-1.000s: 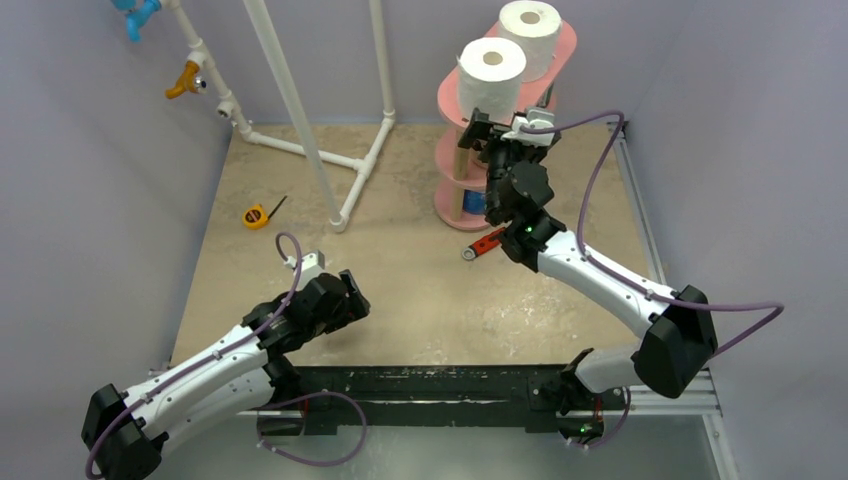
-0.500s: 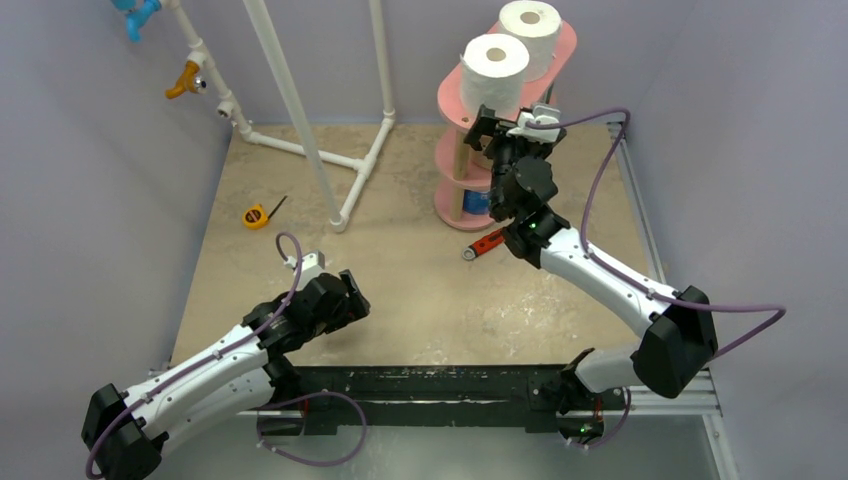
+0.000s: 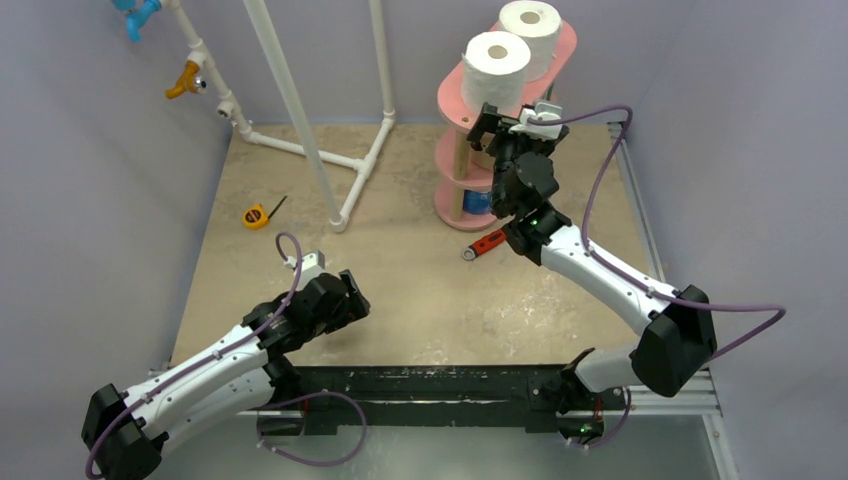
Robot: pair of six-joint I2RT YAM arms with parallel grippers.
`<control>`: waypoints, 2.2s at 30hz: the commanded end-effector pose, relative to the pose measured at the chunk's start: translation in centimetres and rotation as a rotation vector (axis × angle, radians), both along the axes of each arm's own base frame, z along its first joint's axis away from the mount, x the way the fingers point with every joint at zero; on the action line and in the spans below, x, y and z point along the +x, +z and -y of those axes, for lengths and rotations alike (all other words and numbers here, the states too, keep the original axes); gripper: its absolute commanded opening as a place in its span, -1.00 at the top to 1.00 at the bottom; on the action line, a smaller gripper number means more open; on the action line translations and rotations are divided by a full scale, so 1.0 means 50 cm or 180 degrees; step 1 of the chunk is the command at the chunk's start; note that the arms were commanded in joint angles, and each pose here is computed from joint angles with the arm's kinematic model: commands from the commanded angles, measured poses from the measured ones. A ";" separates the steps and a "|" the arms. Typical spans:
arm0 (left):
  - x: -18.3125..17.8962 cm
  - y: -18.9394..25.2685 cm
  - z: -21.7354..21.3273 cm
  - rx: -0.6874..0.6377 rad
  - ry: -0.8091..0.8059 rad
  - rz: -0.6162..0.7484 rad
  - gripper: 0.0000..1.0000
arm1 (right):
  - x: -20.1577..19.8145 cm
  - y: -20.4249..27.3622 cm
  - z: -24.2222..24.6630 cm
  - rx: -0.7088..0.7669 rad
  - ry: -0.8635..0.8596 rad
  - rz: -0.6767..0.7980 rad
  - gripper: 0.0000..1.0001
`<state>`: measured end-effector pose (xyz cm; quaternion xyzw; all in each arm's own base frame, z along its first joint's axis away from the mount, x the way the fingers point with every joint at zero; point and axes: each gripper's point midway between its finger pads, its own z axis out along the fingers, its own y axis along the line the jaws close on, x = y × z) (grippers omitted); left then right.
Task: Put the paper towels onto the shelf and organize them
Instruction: Move the paper towel to the shelf, then reset both arms
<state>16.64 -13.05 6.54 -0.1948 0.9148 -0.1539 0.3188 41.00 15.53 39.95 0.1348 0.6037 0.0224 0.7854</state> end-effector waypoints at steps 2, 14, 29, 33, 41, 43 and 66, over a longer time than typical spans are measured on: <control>0.014 0.013 0.004 -0.0051 0.0029 0.0111 -0.83 | 0.006 0.037 0.013 0.0191 -0.0058 0.0116 -0.98; 0.014 0.011 0.004 -0.0045 0.0030 0.0109 -0.83 | 0.018 0.031 0.013 0.0179 -0.0070 0.0079 -0.98; 0.014 0.010 0.006 -0.0056 0.0022 0.0108 -0.83 | 0.011 0.026 0.011 0.0160 0.0034 0.0058 -0.98; 0.014 0.010 0.009 -0.0069 0.0006 0.0111 -0.83 | 0.003 0.027 0.018 0.0158 0.0027 0.0054 -0.98; 0.011 0.011 0.007 -0.0081 0.0001 0.0110 -0.83 | -0.016 0.040 0.023 0.0141 0.0115 0.0083 -0.98; 0.011 0.012 0.008 -0.0093 -0.0003 0.0118 -0.83 | -0.024 0.037 0.021 0.0128 0.0165 0.0075 -0.98; -0.002 0.056 -0.004 -0.0174 -0.0098 0.0272 -1.00 | -0.265 -0.063 0.012 0.0195 0.0918 -0.0432 -0.98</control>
